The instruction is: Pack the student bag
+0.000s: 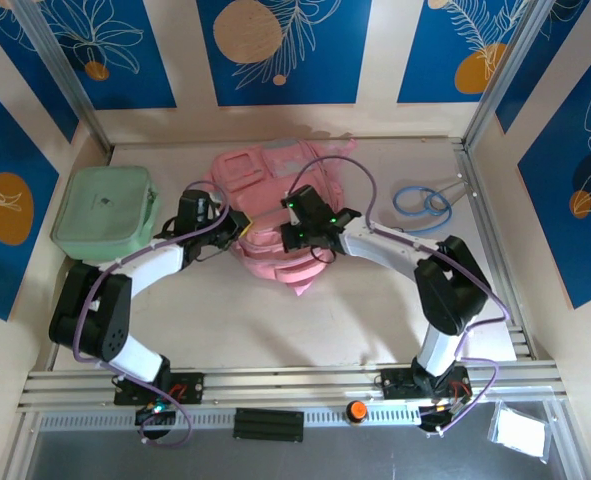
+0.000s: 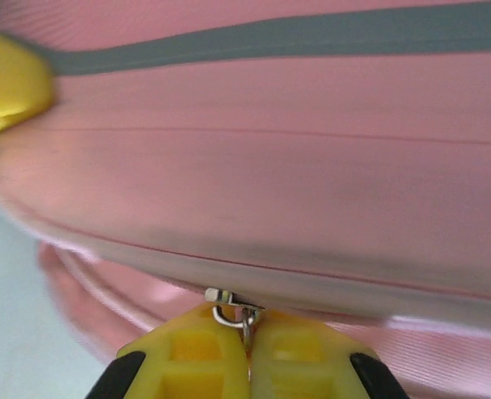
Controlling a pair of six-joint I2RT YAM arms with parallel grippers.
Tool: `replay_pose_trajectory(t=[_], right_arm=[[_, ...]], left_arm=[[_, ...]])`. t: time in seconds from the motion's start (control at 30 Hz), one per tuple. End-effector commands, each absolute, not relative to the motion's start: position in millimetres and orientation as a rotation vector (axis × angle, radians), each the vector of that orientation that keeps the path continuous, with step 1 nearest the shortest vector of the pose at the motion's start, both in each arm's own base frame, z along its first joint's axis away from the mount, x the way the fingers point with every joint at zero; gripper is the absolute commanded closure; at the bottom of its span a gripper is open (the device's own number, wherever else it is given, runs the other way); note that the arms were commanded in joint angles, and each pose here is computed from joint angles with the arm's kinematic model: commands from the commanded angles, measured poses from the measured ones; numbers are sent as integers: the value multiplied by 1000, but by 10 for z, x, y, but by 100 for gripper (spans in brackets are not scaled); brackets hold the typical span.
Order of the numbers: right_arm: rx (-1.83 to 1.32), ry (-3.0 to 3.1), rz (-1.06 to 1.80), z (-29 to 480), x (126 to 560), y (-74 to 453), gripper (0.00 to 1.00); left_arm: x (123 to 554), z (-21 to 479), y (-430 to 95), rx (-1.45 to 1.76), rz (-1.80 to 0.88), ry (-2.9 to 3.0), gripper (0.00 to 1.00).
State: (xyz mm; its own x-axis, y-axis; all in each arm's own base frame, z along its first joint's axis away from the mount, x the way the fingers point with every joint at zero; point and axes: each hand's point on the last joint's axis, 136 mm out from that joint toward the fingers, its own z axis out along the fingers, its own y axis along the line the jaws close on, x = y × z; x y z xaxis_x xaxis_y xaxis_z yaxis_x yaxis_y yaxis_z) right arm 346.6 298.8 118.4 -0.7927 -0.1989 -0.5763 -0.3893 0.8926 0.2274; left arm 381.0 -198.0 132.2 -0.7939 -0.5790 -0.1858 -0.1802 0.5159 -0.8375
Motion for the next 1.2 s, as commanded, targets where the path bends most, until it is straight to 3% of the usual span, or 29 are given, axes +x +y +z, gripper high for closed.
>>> replay_pose_trajectory(t=[0.0,0.1,0.27,0.37,0.73,0.97,1.17], right_arm=[[-264,2531,256,1144,3577,2447,100],[-286,2544,286,1144,3581,2457,98],[-374,2528,377,1214,3589,2695,82],[-380,2533,375,1197,3623,2739,81],[-279,2497,260,1230,3718,2411,97],[-165,2530,250,1173,3760,1983,99],[-247,2552,350,1196,3639,2139,100]], left_arm=[[3920,1449,-1955,-581,-1179,2278,100],[3918,1459,-1965,-575,-1188,2277,100],[3925,1492,-1986,-565,-1203,2273,100],[3929,1506,-1992,-561,-1208,2270,100],[3951,1478,-1903,-570,-1153,2273,100],[3977,1400,-1857,-564,-1123,2306,100],[4053,1321,-1918,-534,-1131,2339,100]])
